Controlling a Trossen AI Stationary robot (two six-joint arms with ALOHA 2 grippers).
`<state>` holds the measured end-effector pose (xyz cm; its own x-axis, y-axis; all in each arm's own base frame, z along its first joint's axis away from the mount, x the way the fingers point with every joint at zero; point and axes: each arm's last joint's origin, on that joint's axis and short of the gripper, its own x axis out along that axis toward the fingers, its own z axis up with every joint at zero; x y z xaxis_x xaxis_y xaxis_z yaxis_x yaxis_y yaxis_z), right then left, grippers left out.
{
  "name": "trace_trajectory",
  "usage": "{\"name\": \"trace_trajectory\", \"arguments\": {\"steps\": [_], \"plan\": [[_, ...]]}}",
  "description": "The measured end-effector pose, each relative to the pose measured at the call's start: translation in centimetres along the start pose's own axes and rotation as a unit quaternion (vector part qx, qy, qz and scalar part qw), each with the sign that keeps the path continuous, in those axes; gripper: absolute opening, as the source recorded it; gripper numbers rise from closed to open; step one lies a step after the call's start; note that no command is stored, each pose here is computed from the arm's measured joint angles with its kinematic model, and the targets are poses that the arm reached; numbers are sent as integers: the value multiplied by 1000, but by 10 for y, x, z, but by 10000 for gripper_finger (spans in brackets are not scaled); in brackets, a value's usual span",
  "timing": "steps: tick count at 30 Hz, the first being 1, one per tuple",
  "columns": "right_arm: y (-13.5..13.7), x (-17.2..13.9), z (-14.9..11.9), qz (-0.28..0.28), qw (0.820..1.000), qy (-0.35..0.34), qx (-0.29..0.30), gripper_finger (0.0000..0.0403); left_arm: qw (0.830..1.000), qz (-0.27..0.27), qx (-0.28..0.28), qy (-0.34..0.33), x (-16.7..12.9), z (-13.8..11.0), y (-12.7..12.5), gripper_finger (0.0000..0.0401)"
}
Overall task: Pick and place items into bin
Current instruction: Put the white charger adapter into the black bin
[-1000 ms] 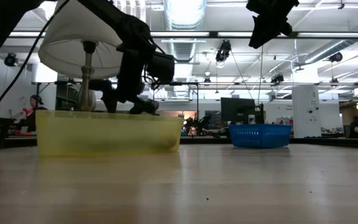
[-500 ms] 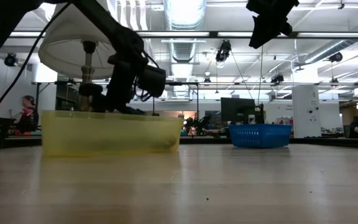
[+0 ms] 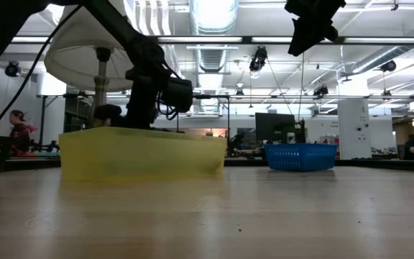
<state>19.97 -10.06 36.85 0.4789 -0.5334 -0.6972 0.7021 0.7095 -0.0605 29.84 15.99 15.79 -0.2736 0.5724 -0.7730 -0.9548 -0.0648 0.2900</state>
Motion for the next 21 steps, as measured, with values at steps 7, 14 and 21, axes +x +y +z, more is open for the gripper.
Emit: {"name": "trace_trajectory", "arguments": {"steps": [7,14,21], "plan": [[0,0,0,0,1000,0,0,89,1000,0,1,0,7,8,2,207],[0,0,0,0,1000,1,0,87,1000,-2,5,0,11,12,3,207],[0,0,0,0,1000,1,0,82,1000,-14,-6,-7,15,12,2,207]]}}
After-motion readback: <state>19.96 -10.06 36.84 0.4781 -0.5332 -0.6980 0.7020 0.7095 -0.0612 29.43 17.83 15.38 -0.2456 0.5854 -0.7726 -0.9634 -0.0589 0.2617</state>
